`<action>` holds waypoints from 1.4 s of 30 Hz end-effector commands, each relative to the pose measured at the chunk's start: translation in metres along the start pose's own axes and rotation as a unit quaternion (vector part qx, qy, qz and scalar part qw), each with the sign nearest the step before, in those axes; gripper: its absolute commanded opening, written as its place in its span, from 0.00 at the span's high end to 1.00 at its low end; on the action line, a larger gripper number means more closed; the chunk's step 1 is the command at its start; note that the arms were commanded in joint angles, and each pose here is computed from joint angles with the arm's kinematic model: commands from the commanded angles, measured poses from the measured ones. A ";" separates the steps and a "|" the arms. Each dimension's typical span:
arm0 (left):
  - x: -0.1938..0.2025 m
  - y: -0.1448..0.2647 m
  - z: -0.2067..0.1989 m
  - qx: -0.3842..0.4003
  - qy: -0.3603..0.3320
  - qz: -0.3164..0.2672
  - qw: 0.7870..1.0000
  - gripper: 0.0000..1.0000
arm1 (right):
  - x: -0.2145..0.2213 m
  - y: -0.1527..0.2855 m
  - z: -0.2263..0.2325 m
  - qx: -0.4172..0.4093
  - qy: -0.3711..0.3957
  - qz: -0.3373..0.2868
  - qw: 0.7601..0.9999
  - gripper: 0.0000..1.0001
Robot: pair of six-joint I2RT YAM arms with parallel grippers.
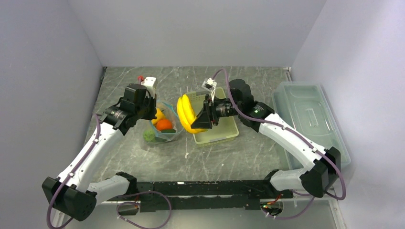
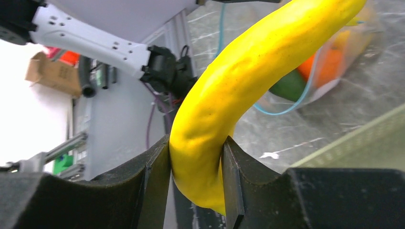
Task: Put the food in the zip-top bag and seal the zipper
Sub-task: Place the fake fruit in the zipper food storage bag.
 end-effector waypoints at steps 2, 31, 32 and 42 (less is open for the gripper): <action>-0.009 0.008 -0.006 0.020 -0.011 -0.026 0.999 1.00 | -0.010 -0.002 0.027 -0.093 -0.024 0.018 0.995 1.00; -0.010 0.013 -0.011 0.031 -0.014 -0.033 0.999 1.00 | -0.013 -0.087 -0.008 -0.140 -0.209 0.087 0.964 1.00; -0.010 0.013 -0.012 0.032 -0.014 -0.032 0.999 1.00 | -0.013 -0.091 -0.012 -0.136 -0.224 0.088 0.961 1.00; -0.010 0.013 -0.015 0.040 -0.018 -0.032 0.999 1.00 | -0.031 -0.118 -0.041 -0.099 -0.320 0.049 0.941 1.00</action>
Point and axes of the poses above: each gripper's point midway between its finger pads, its own y axis back along the fingers, its own z axis along the line the jaws close on, x = y × z, the point moved 4 cm from there along y, back along the fingers, and after that the axes turned 6 degrees about -y, right-handed, at the moved point
